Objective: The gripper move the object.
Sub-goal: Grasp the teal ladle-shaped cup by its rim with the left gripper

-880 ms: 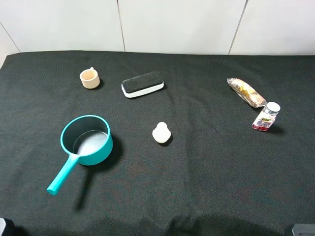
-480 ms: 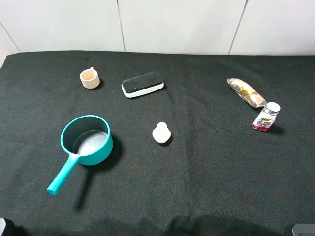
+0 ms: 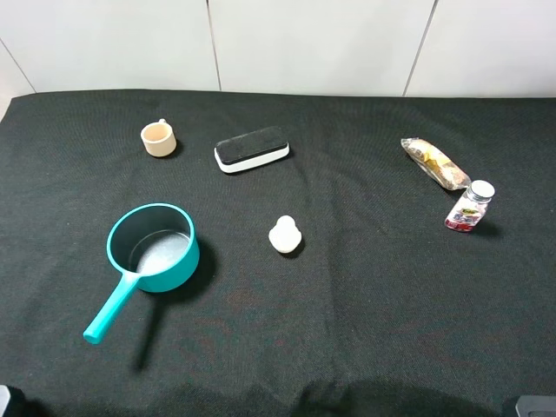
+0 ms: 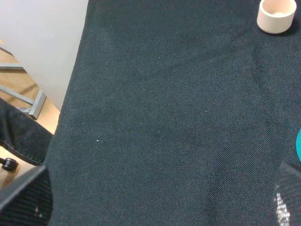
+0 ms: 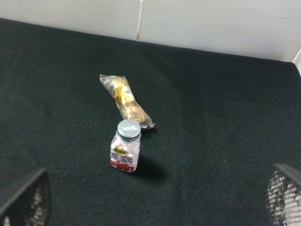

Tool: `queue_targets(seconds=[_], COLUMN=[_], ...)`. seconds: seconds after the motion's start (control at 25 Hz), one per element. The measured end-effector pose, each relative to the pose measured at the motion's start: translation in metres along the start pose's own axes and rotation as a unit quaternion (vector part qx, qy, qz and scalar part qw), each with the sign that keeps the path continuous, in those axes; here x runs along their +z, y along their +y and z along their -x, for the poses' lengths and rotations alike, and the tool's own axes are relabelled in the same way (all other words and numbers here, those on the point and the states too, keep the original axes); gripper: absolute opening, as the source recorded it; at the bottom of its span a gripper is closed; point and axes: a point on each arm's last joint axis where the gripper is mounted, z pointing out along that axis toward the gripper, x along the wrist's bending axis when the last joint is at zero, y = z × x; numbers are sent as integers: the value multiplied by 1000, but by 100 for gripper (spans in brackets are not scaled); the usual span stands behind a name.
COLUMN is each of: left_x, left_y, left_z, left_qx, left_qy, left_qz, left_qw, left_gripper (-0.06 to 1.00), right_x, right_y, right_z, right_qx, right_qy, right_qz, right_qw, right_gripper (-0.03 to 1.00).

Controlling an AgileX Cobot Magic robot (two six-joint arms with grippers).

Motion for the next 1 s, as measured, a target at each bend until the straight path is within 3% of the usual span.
queue_targets(seconds=[1.0], left_x=[0], left_y=[0], left_z=[0], left_qx=[0], left_qy=[-1], left_qz=[0], left_qw=[1000], left_gripper=[99], right_x=[0], right_y=[0], right_z=[0], right_qx=[0], right_qy=[0], right_qz=[0], right_qw=[1000], right_gripper=[69])
